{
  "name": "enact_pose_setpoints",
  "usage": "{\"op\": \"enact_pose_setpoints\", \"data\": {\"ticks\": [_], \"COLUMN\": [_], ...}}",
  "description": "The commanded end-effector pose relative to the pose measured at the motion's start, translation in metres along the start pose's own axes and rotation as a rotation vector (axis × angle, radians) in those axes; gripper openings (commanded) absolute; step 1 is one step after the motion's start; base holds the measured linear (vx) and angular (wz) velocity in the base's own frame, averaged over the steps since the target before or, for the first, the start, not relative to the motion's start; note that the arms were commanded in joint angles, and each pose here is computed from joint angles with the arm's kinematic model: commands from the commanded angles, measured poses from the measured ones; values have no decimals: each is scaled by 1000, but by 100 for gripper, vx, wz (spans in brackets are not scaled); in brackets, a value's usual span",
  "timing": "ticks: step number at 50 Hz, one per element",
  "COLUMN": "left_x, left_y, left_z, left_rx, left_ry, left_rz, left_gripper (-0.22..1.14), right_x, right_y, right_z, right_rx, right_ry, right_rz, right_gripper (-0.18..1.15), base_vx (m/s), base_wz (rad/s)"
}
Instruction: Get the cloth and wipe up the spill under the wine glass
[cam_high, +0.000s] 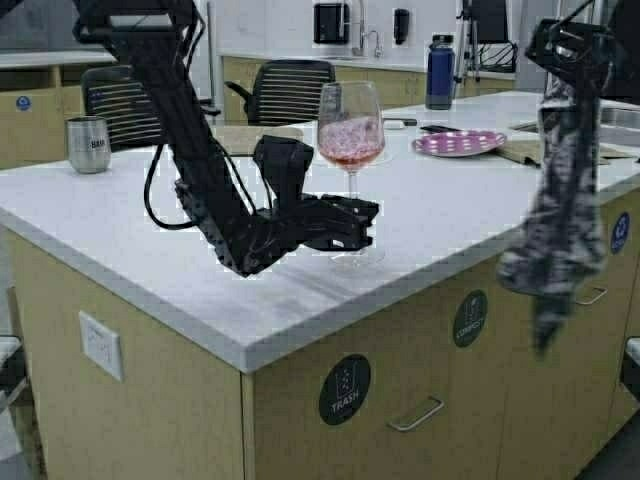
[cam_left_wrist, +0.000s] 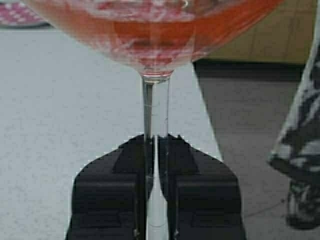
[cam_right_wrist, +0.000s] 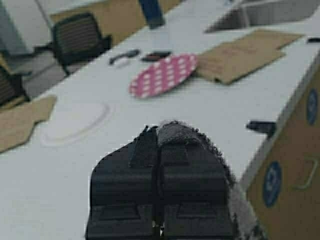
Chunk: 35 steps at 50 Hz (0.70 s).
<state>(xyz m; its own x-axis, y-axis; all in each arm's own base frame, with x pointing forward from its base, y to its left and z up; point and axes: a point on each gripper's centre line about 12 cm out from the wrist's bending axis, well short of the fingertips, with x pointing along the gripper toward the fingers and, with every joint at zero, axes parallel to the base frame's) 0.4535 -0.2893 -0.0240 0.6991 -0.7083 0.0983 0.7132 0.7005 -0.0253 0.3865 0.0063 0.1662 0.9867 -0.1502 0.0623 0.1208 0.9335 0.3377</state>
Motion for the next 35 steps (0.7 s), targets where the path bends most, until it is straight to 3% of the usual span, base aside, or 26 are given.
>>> {"op": "enact_pose_setpoints", "data": {"ticks": [1, 20, 35], "left_x": [13, 17, 6], "left_y": [-2, -1, -4], "left_z": [17, 9, 8], "left_rx": [21, 39, 75], "left_ry": [-54, -41, -32], "left_rz": [-24, -22, -23], "left_gripper": [41, 89, 94], "right_x": [2, 4, 3], "right_y": [4, 5, 6], "right_z": [7, 2, 1], "right_rx": [0, -12, -15], "right_ry": [-32, -18, -13], "right_rz": [17, 31, 40], "right_gripper": [8, 8, 8], "base_vx": [0, 0, 0], "base_wz": [0, 0, 0]}}
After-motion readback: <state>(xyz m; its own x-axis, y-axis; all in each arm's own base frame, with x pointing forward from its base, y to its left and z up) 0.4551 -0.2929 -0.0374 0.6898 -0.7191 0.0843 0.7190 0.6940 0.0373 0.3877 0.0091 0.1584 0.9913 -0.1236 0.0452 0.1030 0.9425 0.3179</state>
